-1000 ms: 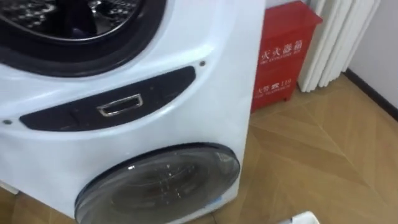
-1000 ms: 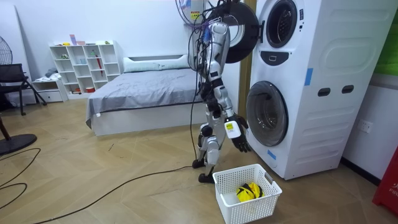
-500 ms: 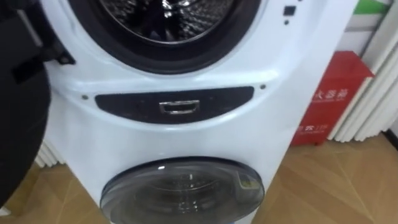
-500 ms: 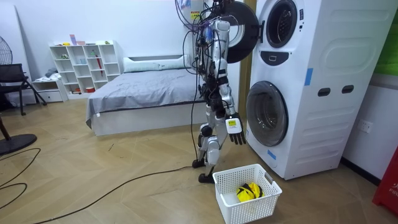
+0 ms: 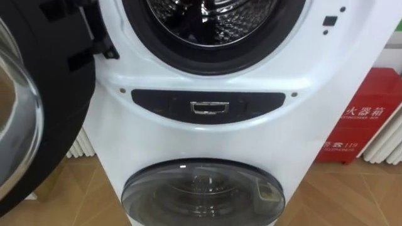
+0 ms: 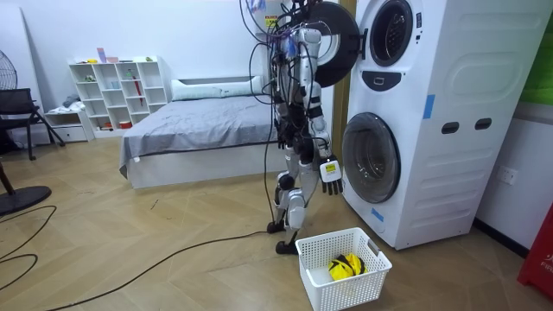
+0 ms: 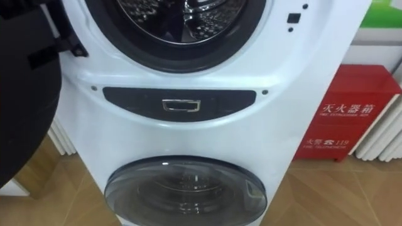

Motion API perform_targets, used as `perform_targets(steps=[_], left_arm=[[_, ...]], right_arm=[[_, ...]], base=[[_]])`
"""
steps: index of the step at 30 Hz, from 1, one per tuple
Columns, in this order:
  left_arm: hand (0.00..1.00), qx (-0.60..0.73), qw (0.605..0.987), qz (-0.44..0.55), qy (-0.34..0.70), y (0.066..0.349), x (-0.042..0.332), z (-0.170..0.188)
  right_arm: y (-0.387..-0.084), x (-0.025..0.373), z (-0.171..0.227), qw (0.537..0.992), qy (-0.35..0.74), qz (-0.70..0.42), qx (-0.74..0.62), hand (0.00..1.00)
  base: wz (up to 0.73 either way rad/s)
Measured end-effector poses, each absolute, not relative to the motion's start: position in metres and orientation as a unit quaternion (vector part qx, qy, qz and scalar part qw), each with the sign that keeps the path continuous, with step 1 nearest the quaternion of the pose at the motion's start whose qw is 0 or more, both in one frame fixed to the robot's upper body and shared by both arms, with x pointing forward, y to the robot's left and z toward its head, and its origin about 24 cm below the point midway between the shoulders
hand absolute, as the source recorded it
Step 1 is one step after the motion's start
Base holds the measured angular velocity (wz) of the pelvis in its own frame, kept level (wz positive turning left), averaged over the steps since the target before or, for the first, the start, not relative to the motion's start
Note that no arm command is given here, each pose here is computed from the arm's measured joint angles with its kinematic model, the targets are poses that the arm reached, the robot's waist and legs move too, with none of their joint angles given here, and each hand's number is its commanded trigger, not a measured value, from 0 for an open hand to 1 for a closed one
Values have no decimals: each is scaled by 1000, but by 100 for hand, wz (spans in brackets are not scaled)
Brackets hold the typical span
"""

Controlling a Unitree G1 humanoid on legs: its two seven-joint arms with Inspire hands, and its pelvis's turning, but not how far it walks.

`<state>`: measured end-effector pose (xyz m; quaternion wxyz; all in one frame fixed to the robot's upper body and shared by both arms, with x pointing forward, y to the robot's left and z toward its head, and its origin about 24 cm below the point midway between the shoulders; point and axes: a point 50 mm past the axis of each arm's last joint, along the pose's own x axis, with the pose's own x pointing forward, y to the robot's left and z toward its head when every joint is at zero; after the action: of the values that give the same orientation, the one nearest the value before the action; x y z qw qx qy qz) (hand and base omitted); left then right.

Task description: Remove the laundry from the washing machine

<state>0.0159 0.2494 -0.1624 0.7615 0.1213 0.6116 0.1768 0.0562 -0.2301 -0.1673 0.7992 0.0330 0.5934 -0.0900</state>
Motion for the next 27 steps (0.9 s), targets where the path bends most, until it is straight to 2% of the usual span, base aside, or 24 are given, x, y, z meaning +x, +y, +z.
perform_targets(steps=[12,16,20,25,27], left_arm=[[0,148,760,157,613,250,20,-162],[0,126,786,151,587,244,50,-161],[0,107,794,131,583,235,57,-163],[0,109,846,91,513,226,118,-152],[0,124,856,67,497,220,129,-149]], right_arm=[[-226,53,-168,799,597,-61,28,0],[-231,56,-166,804,591,-61,21,0],[-244,64,-162,812,579,-69,-1,0],[-240,75,-161,823,560,-91,28,0],[-239,76,-161,824,557,-100,39,0]], base=[[-15],[-23],[-46],[26],[28]])
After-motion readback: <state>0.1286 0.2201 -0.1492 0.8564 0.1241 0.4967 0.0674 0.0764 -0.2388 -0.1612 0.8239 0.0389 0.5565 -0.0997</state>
